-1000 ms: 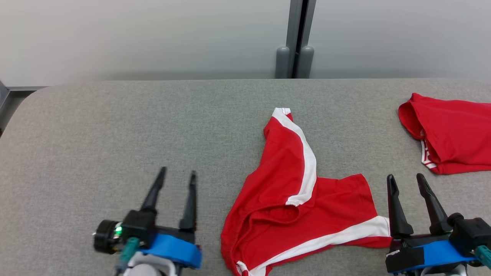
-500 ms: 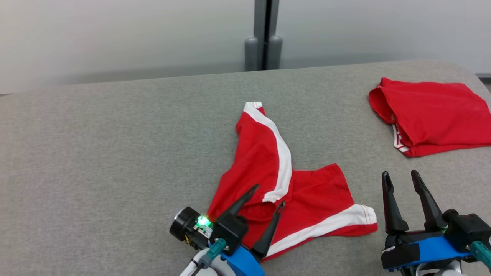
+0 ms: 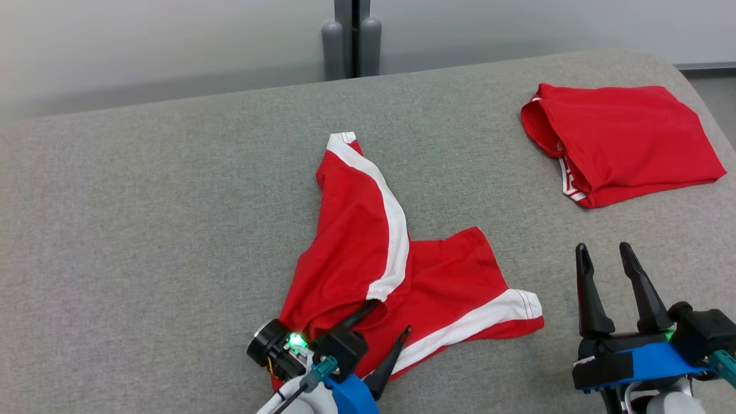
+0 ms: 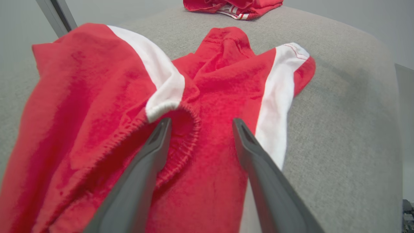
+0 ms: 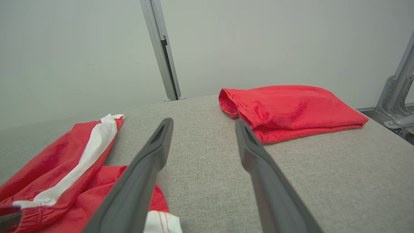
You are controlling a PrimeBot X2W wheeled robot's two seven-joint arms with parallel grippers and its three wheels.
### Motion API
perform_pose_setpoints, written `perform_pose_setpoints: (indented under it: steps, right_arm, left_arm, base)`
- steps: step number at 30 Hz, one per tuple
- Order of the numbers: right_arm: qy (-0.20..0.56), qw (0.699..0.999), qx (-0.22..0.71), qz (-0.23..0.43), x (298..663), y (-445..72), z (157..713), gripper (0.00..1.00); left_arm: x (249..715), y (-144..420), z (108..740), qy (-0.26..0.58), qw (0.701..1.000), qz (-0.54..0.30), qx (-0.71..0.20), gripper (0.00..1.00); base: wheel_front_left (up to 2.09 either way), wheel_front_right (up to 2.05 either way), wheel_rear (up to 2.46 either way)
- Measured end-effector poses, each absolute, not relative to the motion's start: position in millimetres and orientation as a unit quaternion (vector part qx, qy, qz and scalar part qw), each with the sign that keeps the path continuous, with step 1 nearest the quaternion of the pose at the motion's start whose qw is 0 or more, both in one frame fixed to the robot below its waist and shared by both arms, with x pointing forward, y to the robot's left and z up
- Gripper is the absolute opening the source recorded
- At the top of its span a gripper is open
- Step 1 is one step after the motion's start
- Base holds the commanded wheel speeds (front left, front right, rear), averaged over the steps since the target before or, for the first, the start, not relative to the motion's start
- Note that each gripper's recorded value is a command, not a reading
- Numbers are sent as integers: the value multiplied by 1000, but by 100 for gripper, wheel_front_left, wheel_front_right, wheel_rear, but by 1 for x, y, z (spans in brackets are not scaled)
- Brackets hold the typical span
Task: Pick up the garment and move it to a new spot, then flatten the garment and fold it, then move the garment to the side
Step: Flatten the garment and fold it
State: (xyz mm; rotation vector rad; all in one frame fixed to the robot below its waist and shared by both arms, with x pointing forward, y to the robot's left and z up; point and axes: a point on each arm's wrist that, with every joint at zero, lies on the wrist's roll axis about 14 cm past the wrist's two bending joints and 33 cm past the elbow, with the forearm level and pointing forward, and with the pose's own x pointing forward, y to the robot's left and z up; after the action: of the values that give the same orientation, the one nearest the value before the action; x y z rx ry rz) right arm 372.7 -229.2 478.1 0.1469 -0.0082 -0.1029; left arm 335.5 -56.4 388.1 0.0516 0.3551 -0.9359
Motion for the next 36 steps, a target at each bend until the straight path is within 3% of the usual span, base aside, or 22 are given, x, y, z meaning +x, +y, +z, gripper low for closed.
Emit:
perform_pose_setpoints:
  steps: [6,7,8,9,16,26,36]
  right_arm:
    - [-3,996,73,-53,379,-231,477,100]
    - [-5,996,73,-53,381,-231,477,100]
    - [-6,996,73,-53,382,-231,478,100]
    - [-6,996,73,-52,382,-231,478,100]
    - [-9,996,76,-52,385,-230,479,100]
    - [-8,996,80,-42,389,-224,478,100]
    - [5,995,82,-51,385,-228,470,100]
  left_arm:
    - [356,-58,383,173,878,-445,31,100]
    - [361,-60,385,171,879,-444,30,45]
    - [365,-61,386,169,880,-443,29,11]
    - [368,-62,386,169,880,-442,31,0]
    - [406,-57,415,118,903,-412,15,0]
    - [477,43,449,62,961,-269,26,0]
    - [468,109,409,124,979,-160,-11,0]
  base:
    - [0,0,0]
    - [0,0,0]
    - [0,0,0]
    - [0,0,0]
    - [0,0,0]
    - [0,0,0]
    - [0,0,0]
